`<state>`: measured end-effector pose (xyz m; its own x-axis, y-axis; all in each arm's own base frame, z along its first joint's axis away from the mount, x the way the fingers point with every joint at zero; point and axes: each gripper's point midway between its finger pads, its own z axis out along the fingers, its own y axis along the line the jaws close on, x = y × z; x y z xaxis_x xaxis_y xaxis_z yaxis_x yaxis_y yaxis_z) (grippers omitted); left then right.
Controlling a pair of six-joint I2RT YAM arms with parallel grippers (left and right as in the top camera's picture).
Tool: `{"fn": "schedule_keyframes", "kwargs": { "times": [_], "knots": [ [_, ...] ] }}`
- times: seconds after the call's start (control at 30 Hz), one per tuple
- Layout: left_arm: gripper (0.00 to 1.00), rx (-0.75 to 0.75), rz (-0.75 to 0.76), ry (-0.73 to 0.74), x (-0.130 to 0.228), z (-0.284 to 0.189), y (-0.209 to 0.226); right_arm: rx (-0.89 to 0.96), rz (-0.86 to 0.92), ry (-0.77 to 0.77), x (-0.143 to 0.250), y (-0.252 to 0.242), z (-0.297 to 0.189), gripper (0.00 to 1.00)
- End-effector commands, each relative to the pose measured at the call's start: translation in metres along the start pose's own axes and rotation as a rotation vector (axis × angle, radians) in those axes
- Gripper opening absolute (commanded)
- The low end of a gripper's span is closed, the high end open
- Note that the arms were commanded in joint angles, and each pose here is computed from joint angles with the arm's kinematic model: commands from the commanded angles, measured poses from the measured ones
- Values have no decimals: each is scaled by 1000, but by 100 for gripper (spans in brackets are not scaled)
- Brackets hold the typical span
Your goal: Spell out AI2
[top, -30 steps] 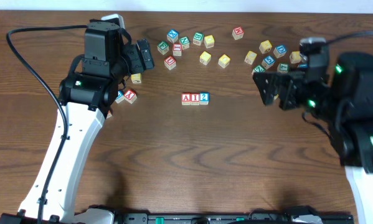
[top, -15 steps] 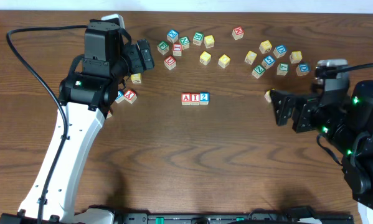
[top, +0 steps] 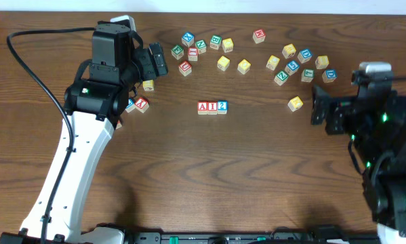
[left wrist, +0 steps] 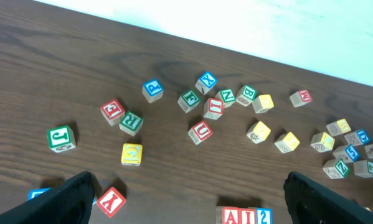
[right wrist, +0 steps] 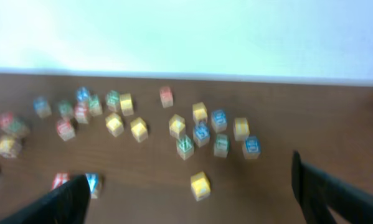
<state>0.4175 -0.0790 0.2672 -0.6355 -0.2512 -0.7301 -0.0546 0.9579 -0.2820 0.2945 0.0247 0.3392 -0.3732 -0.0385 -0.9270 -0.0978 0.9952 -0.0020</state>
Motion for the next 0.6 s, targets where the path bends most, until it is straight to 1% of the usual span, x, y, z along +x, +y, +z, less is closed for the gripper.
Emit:
{"fn": "schedule_keyframes", "kwargs": {
  "times": [0.0, 0.17, 0.3, 0.43, 0.57],
  "knots": [
    [96, -4, 14, -6, -3, -1, 1, -68, -58, -72, 19, 10, -5, 99],
    [96, -4, 14, -6, -3, -1, 1, -97, -76, -246, 53, 17, -6, 99],
    [96, -4, 14, -6, -3, -1, 1, -97, -87, -355, 83, 19, -5, 99],
    [96, -4, 14, -6, -3, -1, 1, -105, -92, -395, 113, 21, -3, 99],
    [96, -4, 14, -6, -3, -1, 1, -106, -95, -406, 134, 22, 0, 99]
  ]
}}
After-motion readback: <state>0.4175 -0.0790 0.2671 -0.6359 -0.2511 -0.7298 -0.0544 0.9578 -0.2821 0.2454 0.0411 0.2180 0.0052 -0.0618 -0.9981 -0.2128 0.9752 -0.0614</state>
